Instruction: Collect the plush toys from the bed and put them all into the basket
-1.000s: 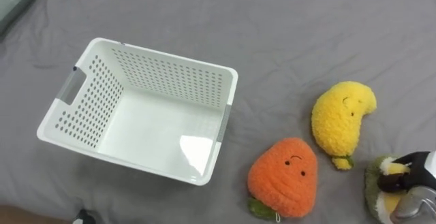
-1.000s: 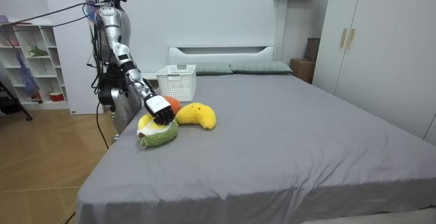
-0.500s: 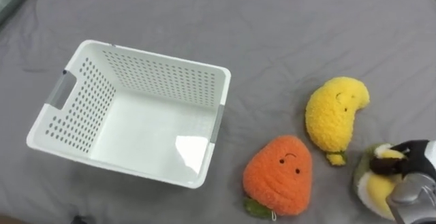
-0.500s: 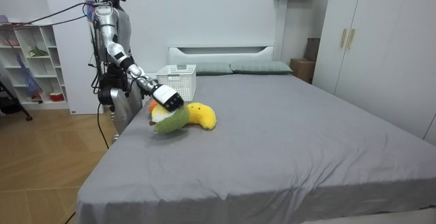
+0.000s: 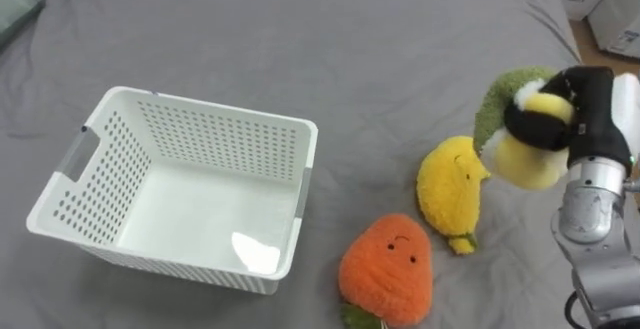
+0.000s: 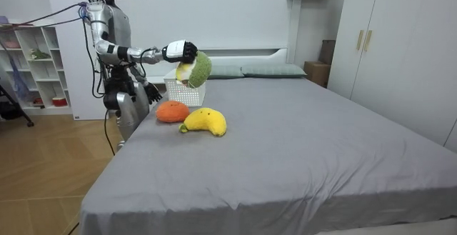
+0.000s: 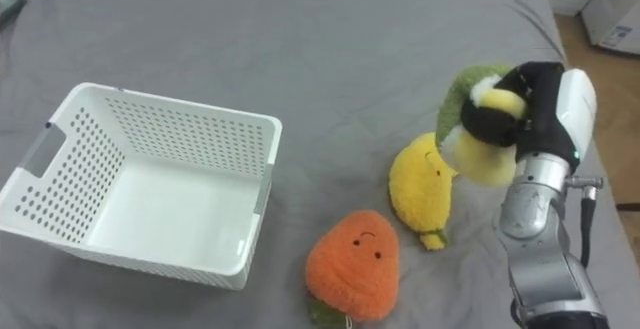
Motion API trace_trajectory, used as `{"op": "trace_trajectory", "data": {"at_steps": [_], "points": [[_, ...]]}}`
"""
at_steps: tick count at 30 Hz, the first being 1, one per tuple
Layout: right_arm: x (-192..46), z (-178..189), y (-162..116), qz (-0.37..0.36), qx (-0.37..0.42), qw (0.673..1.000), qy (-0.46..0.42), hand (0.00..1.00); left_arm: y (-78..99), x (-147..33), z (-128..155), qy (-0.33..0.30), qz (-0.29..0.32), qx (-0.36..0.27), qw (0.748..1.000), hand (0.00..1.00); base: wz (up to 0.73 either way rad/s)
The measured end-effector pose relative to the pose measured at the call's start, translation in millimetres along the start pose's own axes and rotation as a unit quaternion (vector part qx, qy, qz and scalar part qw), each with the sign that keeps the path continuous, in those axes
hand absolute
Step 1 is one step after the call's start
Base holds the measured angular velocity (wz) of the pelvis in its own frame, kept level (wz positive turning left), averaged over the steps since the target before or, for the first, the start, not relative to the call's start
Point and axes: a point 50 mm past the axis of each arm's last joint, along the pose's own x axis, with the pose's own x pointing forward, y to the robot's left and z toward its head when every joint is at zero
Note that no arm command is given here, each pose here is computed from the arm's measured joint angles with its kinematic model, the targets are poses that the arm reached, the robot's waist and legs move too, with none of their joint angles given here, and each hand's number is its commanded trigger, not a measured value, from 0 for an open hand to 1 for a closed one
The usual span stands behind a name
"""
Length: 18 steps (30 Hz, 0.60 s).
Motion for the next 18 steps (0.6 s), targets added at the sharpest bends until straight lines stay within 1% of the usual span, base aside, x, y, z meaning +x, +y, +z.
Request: {"op": "trace_trajectory", "data": {"at_steps": [3, 7, 10, 14, 18], "points": [[2, 7, -4, -0.005, 0.007, 1.0, -0.013, 1.0, 1.1, -1.2, -7, 0.012, 0.005, -0.01, 1.0, 0.0, -0.12], [6, 27, -16, -0.015, 0.028, 0.998, -0.05, 1.0, 2.1, -2.6, -13, 0.018, 0.006, 0.001, 1.0, 0.0, -0.02], [8, 41, -18, -0.011, 0.038, 0.996, -0.078, 1.0, 1.9, -3.2, -15, 0.021, 0.006, 0.002, 1.0, 0.0, 0.0], [14, 65, -16, -0.003, 0.057, 0.991, -0.118, 1.0, 1.8, -2.9, -14, 0.018, 0.008, 0.006, 1.0, 0.0, 0.0], [16, 77, -10, 0.022, 0.068, 0.989, -0.131, 1.0, -0.3, -3.1, -11, 0.013, 0.009, 0.012, 1.0, 0.0, 0.02]]}}
